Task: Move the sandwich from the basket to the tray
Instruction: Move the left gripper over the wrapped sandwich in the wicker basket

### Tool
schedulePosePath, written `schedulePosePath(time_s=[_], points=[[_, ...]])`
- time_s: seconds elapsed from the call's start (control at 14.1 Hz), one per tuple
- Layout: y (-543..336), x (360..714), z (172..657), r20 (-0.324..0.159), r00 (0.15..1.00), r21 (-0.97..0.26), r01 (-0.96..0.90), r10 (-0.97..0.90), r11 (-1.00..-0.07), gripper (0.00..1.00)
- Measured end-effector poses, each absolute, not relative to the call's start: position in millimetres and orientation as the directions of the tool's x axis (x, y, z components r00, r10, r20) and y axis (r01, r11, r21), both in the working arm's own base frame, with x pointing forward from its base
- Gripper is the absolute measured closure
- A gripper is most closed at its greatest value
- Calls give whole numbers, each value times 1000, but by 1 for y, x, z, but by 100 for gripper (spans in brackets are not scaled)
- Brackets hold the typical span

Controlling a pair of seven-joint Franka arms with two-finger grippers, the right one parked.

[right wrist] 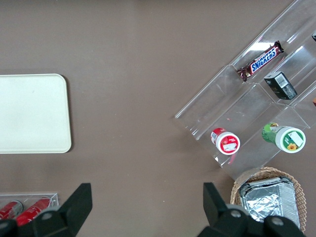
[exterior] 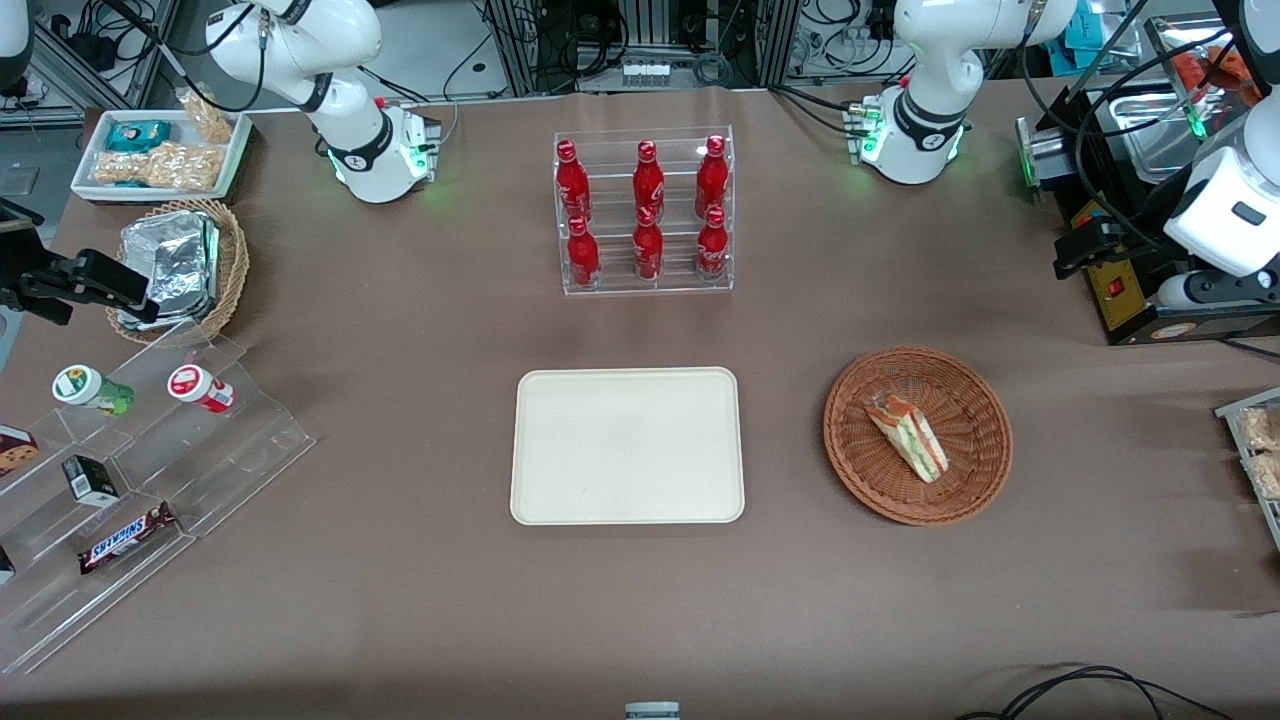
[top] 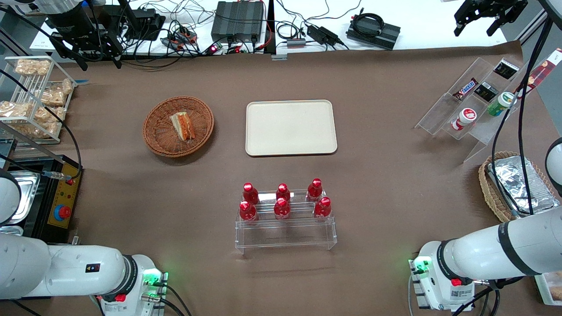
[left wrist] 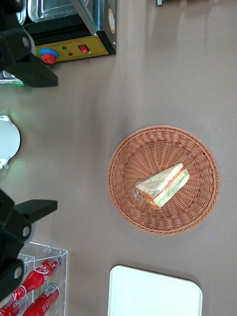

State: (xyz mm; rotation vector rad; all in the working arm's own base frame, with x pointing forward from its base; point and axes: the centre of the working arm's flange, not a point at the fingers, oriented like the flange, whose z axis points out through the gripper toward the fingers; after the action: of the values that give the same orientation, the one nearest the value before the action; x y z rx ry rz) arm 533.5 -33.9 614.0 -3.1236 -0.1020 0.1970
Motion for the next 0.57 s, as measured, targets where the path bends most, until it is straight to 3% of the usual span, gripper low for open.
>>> schedulePosePath(time_s=[0.57], points=[[-35,534,612,-128,990,-14,61,62,-998,0]])
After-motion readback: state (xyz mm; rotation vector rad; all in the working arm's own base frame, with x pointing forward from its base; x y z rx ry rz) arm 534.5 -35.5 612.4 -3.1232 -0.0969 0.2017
